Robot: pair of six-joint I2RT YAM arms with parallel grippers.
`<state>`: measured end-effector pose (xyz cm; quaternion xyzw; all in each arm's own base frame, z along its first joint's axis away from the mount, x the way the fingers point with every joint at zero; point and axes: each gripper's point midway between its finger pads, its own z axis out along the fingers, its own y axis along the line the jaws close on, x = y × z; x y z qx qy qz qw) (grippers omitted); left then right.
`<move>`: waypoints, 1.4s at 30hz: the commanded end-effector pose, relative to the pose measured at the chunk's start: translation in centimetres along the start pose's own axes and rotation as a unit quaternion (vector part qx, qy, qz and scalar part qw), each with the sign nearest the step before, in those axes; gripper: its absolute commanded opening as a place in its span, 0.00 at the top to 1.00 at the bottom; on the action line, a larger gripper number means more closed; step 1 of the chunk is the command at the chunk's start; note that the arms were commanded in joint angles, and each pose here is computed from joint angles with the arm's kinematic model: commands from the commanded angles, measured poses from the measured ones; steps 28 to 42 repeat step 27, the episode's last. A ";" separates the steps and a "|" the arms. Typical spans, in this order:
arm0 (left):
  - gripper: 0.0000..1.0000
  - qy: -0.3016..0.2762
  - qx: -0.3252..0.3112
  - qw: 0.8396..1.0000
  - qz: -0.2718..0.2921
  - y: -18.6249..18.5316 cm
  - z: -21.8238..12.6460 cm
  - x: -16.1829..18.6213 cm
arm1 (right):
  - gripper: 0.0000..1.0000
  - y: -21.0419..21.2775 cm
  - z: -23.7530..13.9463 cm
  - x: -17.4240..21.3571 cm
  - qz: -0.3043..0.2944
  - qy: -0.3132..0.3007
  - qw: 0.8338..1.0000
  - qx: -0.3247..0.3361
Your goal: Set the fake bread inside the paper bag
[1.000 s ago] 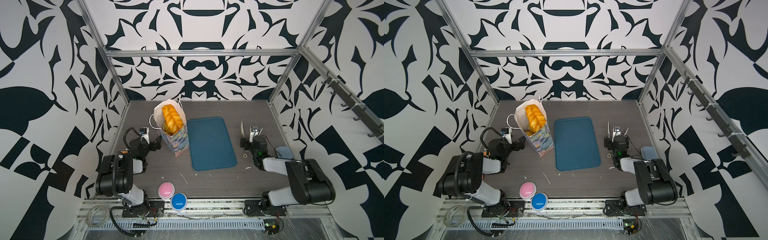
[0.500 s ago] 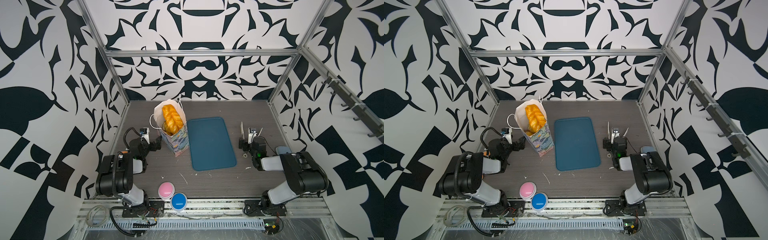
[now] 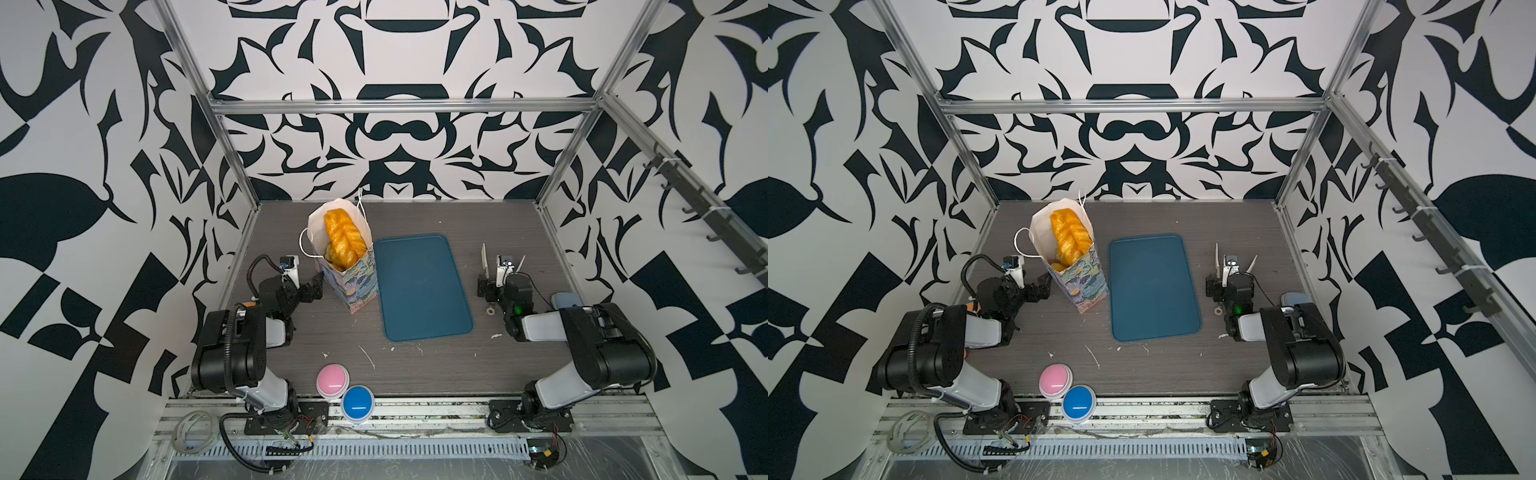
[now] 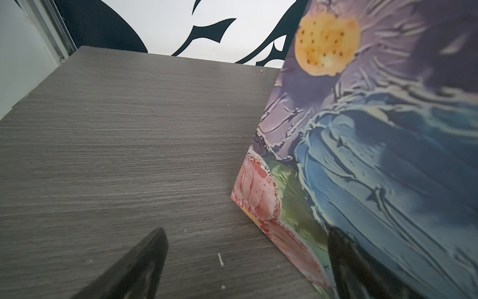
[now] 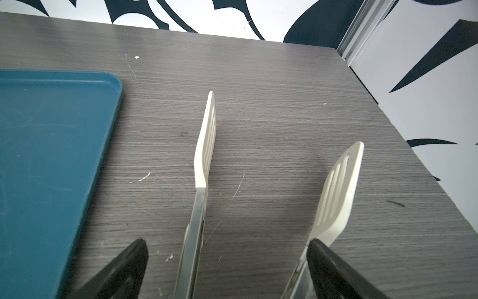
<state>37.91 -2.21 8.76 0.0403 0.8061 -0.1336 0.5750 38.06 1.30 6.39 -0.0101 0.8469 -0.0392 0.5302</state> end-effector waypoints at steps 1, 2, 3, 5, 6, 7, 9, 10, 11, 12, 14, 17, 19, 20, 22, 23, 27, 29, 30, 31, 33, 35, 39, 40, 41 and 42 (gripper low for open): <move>0.01 -0.003 0.018 1.000 0.011 -0.8 0.6 -0.7 | 0.01 -0.2 0.0 -1.8 0.004 -0.031 1.000 0.002; 0.01 -0.001 0.020 1.000 0.012 -0.8 0.7 -0.6 | 0.01 -0.2 0.0 -1.8 0.003 -0.031 1.000 0.003; 0.01 0.000 0.023 1.000 0.013 -0.9 0.7 -0.6 | 0.01 -0.2 0.0 -1.8 0.003 -0.030 1.000 0.003; 0.01 0.000 0.024 1.000 0.014 -1.0 0.7 -0.6 | 0.01 -0.2 0.0 -1.8 0.003 -0.030 1.000 0.003; 0.01 -0.001 0.023 1.000 0.014 -0.9 0.7 -0.7 | 0.01 -0.2 0.0 -1.8 0.003 -0.031 1.000 0.003; 0.01 -0.001 0.023 1.000 0.014 -0.9 0.7 -0.7 | 0.01 -0.2 0.0 -1.8 0.003 -0.030 1.000 0.002; 0.01 0.000 0.024 1.000 0.014 -1.0 0.7 -0.7 | 0.01 -0.2 0.0 -1.8 0.003 -0.030 1.000 0.003; 0.01 -0.001 0.023 1.000 0.014 -0.9 0.7 -0.7 | 0.01 -0.2 0.0 -1.8 0.003 -0.030 1.000 0.002; 0.01 -0.001 0.023 1.000 0.014 -1.0 0.7 -0.7 | 0.01 -0.2 0.0 -1.8 0.003 -0.029 1.000 0.002; 0.01 0.000 0.024 1.000 0.014 -1.0 0.7 -0.7 | 0.01 -0.2 0.0 -1.7 0.003 -0.029 1.000 0.003; 0.01 0.000 0.023 1.000 0.014 -0.9 0.7 -0.7 | 0.01 -0.2 0.0 -1.6 0.004 -0.030 1.000 0.002; 0.01 -0.001 0.024 1.000 0.014 -1.0 0.7 -0.7 | 0.01 -0.1 0.1 -1.5 0.004 -0.030 1.000 0.001; 0.01 0.000 0.023 1.000 0.014 -0.9 0.7 -0.7 | 0.01 -0.1 0.1 -1.5 0.004 -0.030 1.000 0.000; 0.01 -0.001 0.023 1.000 0.014 -0.9 0.7 -0.7 | 0.01 -0.1 0.1 -1.6 0.005 -0.033 0.999 0.000; 0.01 -0.001 0.024 1.000 0.014 -1.0 0.7 -0.7 | 0.01 -0.1 0.1 -1.6 0.005 -0.032 0.999 0.000; 0.01 -0.001 0.024 1.000 0.014 -1.0 0.7 -0.7 | 0.01 -0.1 0.1 -1.6 0.005 -0.033 0.999 0.001; 0.01 -0.001 0.024 1.000 0.014 -1.0 0.7 -0.7 | 0.01 -0.2 -0.1 -1.6 0.005 -0.037 0.999 0.002; 0.01 -0.001 0.024 1.000 0.014 -1.0 0.7 -0.7 | 0.01 -0.2 -0.1 -1.6 0.005 -0.037 0.999 0.002; 0.01 -0.001 0.024 1.000 0.014 -1.0 0.7 -0.7 | 0.01 -0.2 -0.1 -1.6 0.005 -0.037 0.999 0.002; 0.01 -0.001 0.024 1.000 0.014 -1.0 0.7 -0.7 | 0.01 -0.2 -0.1 -1.6 0.005 -0.037 0.999 0.002; 0.01 -0.001 0.024 1.000 0.014 -1.0 0.7 -0.7 | 0.01 -0.2 -0.1 -1.6 0.005 -0.037 0.999 0.002; 0.01 -0.001 0.024 1.000 0.014 -1.0 0.7 -0.7 | 0.01 -0.2 -0.1 -1.6 0.005 -0.037 0.999 0.002; 0.01 -0.001 0.024 1.000 0.014 -1.0 0.7 -0.7 | 0.01 -0.2 -0.1 -1.6 0.005 -0.037 0.999 0.002; 0.01 -0.001 0.024 1.000 0.014 -1.0 0.7 -0.7 | 0.01 -0.2 -0.1 -1.6 0.005 -0.037 0.999 0.002; 0.01 -0.001 0.024 1.000 0.014 -1.0 0.7 -0.7 | 0.01 -0.2 -0.1 -1.6 0.005 -0.037 0.999 0.002; 0.01 -0.001 0.024 1.000 0.014 -1.0 0.7 -0.7 | 0.01 -0.2 -0.1 -1.6 0.005 -0.037 0.999 0.002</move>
